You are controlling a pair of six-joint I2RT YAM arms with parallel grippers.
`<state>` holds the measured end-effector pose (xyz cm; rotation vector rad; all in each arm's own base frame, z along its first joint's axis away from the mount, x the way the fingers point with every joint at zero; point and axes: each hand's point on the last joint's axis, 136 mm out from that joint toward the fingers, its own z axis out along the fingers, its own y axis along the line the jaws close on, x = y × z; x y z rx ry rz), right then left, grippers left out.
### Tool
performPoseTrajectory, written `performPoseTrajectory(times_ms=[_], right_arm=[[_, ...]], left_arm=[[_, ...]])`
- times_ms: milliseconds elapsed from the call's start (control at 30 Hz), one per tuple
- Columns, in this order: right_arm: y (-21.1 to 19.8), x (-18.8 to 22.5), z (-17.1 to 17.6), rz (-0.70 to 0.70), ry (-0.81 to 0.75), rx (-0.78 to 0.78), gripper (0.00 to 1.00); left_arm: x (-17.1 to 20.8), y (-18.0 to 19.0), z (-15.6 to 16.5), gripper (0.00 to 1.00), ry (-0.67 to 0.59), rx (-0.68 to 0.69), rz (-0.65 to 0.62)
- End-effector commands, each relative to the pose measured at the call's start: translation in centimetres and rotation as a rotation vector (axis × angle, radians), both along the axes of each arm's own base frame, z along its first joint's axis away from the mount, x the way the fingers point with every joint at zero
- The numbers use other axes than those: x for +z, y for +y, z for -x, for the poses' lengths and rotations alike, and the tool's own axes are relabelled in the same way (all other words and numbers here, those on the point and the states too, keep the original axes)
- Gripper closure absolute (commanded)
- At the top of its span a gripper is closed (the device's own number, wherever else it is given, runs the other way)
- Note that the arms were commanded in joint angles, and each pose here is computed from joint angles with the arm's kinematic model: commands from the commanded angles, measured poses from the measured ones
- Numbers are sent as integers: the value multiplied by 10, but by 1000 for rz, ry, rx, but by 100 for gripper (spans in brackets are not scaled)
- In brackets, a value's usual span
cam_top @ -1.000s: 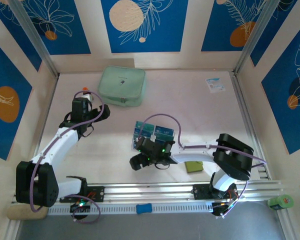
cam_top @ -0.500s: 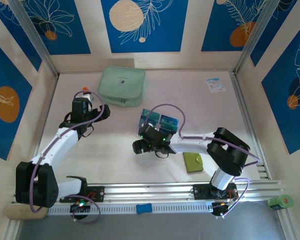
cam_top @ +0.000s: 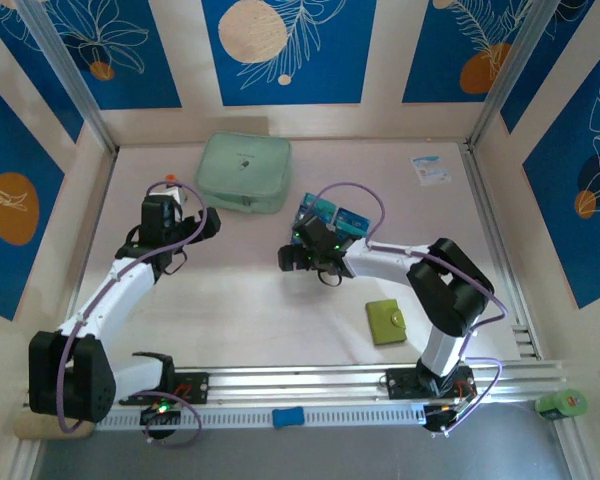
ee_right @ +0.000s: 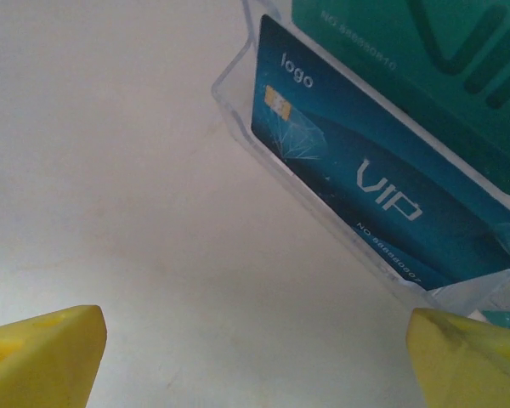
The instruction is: Put the credit cards into the card holder
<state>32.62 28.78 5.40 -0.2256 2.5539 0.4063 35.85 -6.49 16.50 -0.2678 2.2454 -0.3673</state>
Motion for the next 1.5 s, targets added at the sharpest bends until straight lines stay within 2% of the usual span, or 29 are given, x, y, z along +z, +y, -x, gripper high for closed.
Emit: performPoseTrajectory(times_ms=[0,167,300,400,700,867,1067,1233,1467], right_arm=[[-5,-2,-12,19,5,16,8],[0,7,-16,-10,25,53,8],[11,37,4,-78,33,116,8],[4,56,22,-122,48,93,8],[-90,62,89,-101,186,-204,9],[-175,40,149,-43,374,-555,15],[-228,21,201,-86,452,-830,23],[-251,9,221,-72,500,-992,19],[-242,-9,221,-72,582,-987,17]], left_arm=[[8,-9,6,0,-15,-24,42],[6,-18,8,0,-15,-44,99],[3,-27,9,0,3,-70,138],[1,-35,12,0,18,-90,165],[12,-64,27,0,15,-171,153],[19,-78,36,0,-6,-208,142],[23,-94,38,0,-22,-237,155],[22,-104,37,0,-9,-264,149],[22,-108,38,0,-13,-271,147]])
